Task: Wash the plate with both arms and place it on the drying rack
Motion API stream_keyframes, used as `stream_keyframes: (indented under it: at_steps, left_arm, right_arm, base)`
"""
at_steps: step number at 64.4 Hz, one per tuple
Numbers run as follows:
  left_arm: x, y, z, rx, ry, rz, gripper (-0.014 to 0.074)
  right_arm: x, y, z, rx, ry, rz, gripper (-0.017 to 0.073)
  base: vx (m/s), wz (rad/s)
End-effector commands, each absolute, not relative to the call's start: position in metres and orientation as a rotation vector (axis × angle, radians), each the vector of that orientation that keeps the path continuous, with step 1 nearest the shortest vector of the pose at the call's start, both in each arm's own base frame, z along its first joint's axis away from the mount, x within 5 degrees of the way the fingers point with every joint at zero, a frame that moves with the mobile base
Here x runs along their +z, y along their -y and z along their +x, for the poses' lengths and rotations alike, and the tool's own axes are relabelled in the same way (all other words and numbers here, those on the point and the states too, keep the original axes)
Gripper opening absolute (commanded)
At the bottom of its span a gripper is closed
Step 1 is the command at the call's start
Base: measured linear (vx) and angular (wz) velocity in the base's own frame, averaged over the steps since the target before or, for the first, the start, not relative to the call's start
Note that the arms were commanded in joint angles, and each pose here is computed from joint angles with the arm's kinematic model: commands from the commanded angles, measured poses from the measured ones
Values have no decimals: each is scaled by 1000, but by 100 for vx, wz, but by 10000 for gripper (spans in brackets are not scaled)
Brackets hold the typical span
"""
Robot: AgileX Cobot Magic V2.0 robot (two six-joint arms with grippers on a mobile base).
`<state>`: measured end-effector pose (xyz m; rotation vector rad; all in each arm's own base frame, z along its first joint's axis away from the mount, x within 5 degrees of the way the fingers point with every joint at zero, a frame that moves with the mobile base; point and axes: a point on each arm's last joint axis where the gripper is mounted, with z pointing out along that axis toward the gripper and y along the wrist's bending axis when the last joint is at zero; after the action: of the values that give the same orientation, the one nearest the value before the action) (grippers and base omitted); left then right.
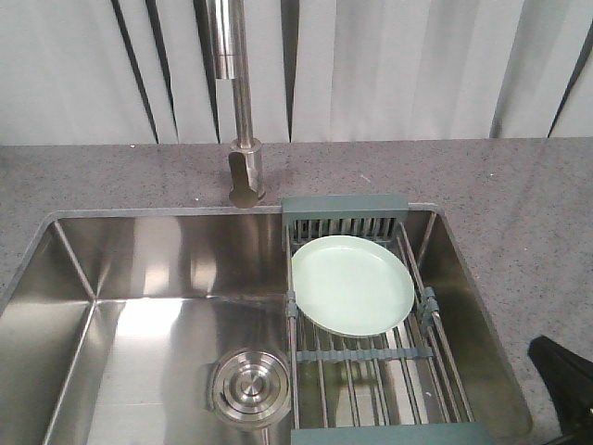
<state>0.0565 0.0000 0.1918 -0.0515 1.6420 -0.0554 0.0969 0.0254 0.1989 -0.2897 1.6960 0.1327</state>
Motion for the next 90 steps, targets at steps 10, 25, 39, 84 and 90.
stream_keyframes:
  at_steps: [10,25,39,84,90]
  left_arm:
    - [195,1,56,-76,-1562,-45,-2]
    - [195,1,56,-76,-1562,-45,-2]
    - [195,1,56,-76,-1562,-45,-2]
    - [195,1,56,-76,-1562,-45,-2]
    - [195,1,56,-76,-1562,-45,-2]
  right_arm:
    - [200,-3,80,63,-1577,1,-10]
    - [205,-2,66,-45,-1478,-90,-10]
    - [197,-1,56,-70,-1519,-102,-10]
    - [197,-1,56,-37,-1521,-71,-10]
    - [197,-1,56,-37,-1521,-71,-10]
  base:
    - [0,0]
    - [0,0]
    - [0,0]
    - [0,0]
    - [0,0]
